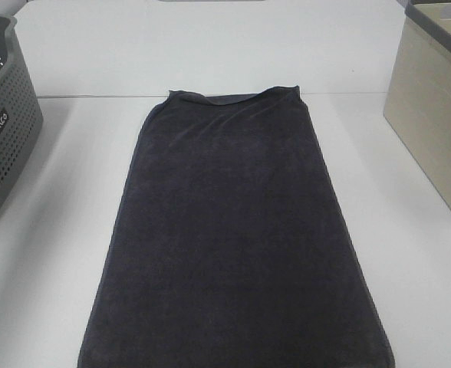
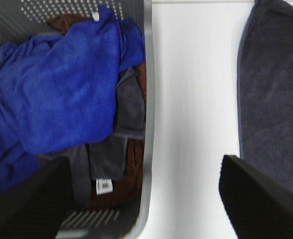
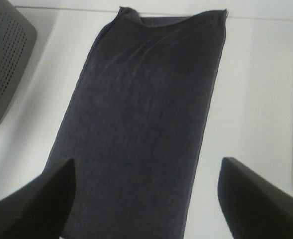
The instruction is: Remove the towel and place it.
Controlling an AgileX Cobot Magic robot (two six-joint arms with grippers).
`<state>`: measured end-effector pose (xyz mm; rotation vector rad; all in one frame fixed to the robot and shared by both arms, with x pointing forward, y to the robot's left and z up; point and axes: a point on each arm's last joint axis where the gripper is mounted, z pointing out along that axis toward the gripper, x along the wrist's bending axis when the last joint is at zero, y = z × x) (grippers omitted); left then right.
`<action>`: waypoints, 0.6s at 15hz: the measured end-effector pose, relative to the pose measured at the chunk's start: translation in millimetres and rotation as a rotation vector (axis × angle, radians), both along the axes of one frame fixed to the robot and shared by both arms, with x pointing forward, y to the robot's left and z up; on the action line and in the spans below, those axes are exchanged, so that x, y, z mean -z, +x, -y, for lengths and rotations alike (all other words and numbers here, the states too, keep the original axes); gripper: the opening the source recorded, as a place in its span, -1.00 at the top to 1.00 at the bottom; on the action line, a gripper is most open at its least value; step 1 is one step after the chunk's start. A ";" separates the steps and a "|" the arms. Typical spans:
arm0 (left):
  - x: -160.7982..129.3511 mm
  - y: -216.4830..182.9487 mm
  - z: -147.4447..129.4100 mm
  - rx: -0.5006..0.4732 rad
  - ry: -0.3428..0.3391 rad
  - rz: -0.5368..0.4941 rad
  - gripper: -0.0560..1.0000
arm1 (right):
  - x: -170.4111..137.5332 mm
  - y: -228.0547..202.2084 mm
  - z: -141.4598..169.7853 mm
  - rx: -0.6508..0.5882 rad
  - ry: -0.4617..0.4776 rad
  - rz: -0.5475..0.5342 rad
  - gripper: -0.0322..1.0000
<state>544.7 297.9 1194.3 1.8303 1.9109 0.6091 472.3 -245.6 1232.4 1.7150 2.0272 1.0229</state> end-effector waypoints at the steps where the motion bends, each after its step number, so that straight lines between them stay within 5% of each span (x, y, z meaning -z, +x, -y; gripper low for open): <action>1: -3.5 -35.4 -1.0 -0.014 -0.008 0.011 -0.55 | 7.6 -26.5 3.2 0.003 0.007 -0.010 -0.56; 9: 34.9 -217.6 -9.2 -0.029 0.035 0.162 -0.55 | 87.3 -182.4 24.7 0.016 0.017 0.056 -0.56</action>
